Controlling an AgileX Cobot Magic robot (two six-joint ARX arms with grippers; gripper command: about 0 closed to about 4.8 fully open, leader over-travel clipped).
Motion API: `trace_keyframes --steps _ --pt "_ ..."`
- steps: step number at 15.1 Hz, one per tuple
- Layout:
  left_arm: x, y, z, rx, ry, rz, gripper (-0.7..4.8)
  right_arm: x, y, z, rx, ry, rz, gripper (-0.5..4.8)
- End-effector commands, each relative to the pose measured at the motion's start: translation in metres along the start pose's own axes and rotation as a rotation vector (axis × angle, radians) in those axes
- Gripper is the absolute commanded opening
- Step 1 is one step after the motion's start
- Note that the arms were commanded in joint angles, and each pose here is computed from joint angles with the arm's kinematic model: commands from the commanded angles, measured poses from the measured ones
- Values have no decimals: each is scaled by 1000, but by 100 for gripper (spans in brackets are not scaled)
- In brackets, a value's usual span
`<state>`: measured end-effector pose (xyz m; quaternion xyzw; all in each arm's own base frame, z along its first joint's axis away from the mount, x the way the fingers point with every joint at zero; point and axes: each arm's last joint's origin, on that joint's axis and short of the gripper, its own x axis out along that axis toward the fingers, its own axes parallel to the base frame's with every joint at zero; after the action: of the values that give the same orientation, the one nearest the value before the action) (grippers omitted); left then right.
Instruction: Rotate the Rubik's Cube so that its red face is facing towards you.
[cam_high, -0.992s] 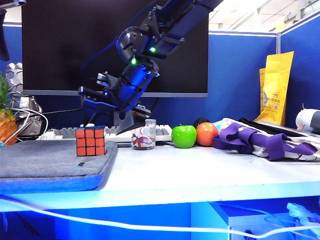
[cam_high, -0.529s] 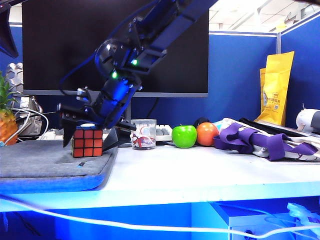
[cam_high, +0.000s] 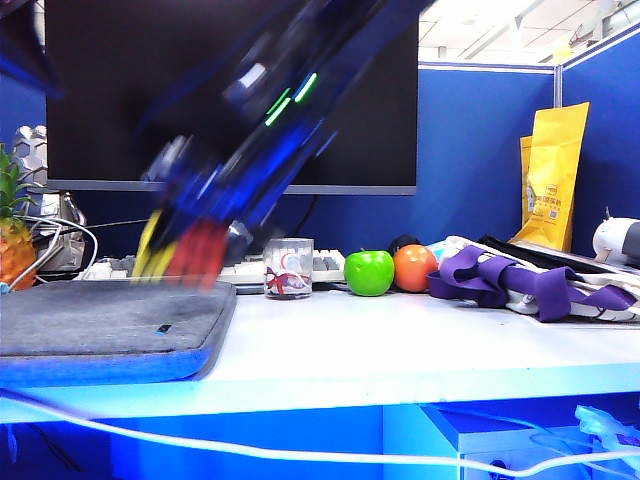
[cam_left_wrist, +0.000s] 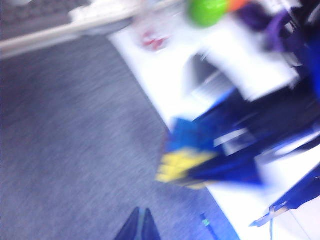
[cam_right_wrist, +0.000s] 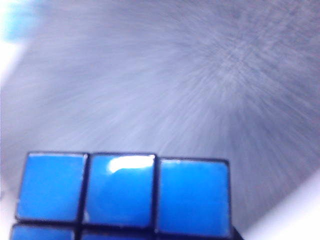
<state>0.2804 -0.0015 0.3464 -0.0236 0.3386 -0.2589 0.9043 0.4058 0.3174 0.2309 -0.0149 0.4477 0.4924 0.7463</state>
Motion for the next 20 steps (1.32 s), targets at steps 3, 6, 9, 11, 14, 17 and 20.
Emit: trace_keyframes --steps 3,6,9,11,14,17,20 --pt "-3 -8 7 78 -103 -291 -3 -171 16 2 -67 -126 519 -3" --pt "-8 -17 12 165 -217 -616 -3 -215 31 -17 -83 -140 598 -3" --pt "-14 -21 17 230 -304 -849 -3 -220 42 -15 -90 -193 748 -3" --pt "-16 -22 20 277 -345 -940 -3 -217 51 -14 -95 -209 842 -3" --pt "-17 -22 24 329 -373 -918 -3 -209 61 -13 -111 -181 844 -3" --pt "-14 -19 25 312 -353 -766 -3 -196 51 -16 -153 -19 419 -3" --pt "-9 -14 26 220 -303 -537 -3 -161 19 -17 -122 107 179 -3"
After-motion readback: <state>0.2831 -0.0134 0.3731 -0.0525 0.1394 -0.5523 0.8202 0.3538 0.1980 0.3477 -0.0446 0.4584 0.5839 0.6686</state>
